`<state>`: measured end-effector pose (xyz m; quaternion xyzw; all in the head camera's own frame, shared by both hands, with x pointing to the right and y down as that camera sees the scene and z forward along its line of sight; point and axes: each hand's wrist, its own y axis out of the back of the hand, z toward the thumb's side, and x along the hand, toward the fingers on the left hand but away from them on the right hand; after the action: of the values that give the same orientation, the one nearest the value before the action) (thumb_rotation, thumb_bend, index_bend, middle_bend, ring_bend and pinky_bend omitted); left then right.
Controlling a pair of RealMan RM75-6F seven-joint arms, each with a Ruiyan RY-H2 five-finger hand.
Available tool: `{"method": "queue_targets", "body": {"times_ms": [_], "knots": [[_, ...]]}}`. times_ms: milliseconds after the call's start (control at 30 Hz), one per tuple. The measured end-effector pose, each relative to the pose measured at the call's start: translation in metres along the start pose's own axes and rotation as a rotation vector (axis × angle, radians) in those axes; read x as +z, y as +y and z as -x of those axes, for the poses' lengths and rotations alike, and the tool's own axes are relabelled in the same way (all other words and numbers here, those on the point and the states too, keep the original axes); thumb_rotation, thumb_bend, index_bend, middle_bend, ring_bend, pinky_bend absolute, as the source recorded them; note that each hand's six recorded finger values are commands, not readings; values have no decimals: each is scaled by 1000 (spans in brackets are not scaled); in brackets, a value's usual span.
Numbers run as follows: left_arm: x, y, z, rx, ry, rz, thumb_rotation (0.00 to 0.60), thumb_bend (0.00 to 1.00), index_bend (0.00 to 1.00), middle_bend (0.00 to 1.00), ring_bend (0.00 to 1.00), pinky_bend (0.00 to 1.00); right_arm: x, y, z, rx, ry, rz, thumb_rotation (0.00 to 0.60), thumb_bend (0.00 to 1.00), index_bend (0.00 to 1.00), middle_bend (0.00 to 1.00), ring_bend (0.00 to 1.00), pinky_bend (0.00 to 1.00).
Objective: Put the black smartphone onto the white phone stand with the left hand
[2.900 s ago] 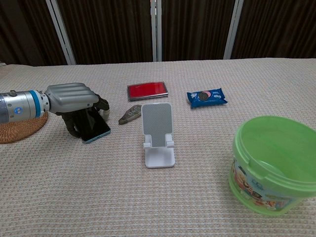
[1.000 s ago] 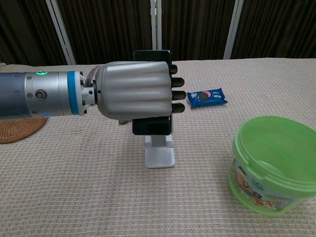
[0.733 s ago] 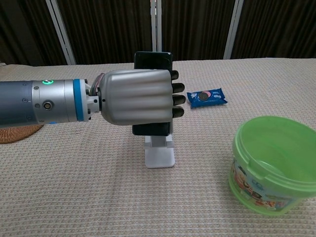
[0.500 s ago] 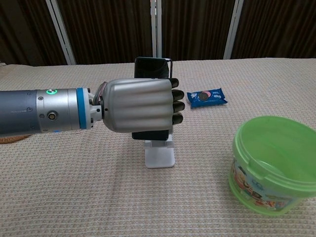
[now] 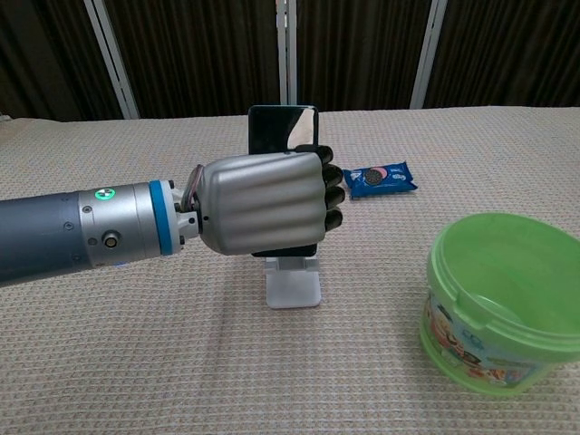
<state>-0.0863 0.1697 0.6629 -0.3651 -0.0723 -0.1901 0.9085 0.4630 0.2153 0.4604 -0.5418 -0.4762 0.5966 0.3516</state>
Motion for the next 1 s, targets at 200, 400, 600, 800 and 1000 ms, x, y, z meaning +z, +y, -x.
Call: {"method": "queue_targets", "body": {"times_ms": [200, 400, 600, 800, 1000], "knots": [[4, -1, -4, -13, 10, -1, 600, 95, 685, 442, 496, 412, -1, 1, -1, -1, 0, 2, 600, 0, 0, 0, 0, 0], [12, 0, -6, -4, 4, 4, 600, 96, 685, 442, 496, 412, -1, 1, -1, -1, -1, 5, 600, 0, 0, 0, 0, 0], [15, 1, -7, 1, 9, 11, 600, 94, 672, 433, 493, 412, -1, 2, -2, -1, 3, 13, 600, 0, 0, 0, 0, 0], [18, -1, -5, 1, 5, 7, 600, 11, 440, 271, 364, 402, -1, 3, -2, -1, 4, 21, 600, 0, 0, 0, 0, 0], [19, -1, -5, -2, 4, 11, 600, 0, 119, 24, 153, 309, -2, 3, -2, -3, 6, 23, 600, 0, 0, 0, 0, 0]]}}
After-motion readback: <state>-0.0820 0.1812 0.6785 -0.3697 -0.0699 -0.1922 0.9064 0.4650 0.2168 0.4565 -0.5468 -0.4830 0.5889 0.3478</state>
